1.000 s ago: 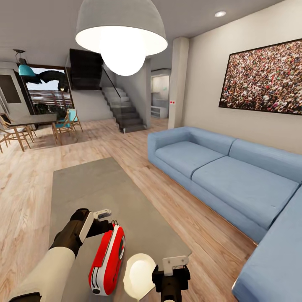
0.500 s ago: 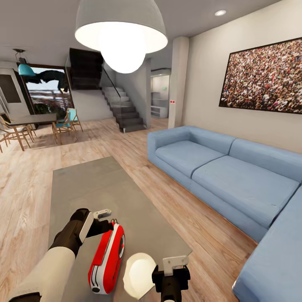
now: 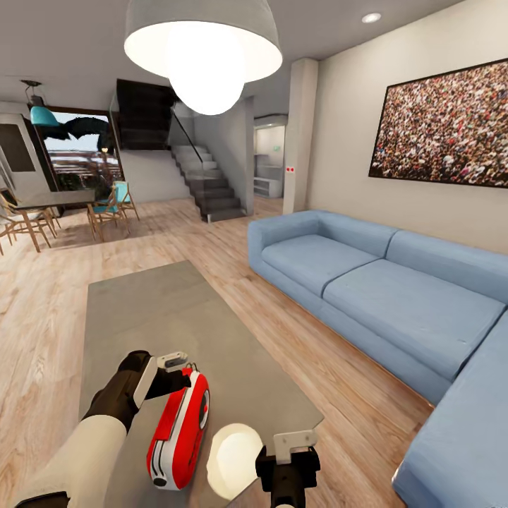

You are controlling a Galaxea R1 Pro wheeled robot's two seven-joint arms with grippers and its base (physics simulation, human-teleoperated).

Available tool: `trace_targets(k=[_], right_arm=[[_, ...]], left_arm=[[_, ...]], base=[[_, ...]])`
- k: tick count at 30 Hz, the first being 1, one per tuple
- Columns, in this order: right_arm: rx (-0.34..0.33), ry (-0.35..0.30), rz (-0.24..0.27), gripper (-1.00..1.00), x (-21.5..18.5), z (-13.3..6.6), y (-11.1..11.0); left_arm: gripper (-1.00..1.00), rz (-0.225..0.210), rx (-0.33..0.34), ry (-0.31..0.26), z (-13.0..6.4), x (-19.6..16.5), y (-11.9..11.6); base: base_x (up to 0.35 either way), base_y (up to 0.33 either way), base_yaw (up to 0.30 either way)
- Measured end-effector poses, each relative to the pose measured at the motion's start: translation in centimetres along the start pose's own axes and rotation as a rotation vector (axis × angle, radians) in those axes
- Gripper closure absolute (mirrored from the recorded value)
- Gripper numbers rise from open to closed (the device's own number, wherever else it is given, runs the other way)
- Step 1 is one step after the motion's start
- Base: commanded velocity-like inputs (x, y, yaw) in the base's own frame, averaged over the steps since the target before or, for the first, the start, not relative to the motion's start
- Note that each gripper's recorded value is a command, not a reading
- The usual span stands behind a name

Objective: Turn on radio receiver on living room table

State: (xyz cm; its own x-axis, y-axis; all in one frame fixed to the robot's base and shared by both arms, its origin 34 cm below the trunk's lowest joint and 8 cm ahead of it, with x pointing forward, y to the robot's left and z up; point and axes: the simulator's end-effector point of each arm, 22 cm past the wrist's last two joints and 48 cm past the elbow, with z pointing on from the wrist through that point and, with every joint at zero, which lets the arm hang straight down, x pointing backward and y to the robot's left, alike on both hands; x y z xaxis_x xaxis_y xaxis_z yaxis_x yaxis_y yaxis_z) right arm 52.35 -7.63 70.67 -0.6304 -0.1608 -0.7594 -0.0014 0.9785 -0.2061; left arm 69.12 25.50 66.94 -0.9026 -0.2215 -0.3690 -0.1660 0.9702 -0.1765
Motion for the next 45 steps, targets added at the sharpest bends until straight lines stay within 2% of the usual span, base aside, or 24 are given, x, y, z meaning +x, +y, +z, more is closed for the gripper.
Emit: trace_targets(k=[12,25,45], right_arm=[[-0.001,0.001,0.001,-1.0,0.02,0.0,0.02],[-0.001,0.0,0.0,-1.0,0.01,-0.01,0.03],[0.01,0.0,-0.001,-1.0,0.0,0.03,-0.27]], left_arm=[[-1.0,0.0,0.001,-0.001,-0.01,-0.02,-0.01],[-1.0,0.0,0.031,0.0,0.02,0.05,-0.78],[-1.0,0.002,0.03,-0.002,-0.04,-0.06,-0.77]], base=[[0.0,0.0,0.0],[0.0,0.0,0.0],[0.0,0.0,0.0]])
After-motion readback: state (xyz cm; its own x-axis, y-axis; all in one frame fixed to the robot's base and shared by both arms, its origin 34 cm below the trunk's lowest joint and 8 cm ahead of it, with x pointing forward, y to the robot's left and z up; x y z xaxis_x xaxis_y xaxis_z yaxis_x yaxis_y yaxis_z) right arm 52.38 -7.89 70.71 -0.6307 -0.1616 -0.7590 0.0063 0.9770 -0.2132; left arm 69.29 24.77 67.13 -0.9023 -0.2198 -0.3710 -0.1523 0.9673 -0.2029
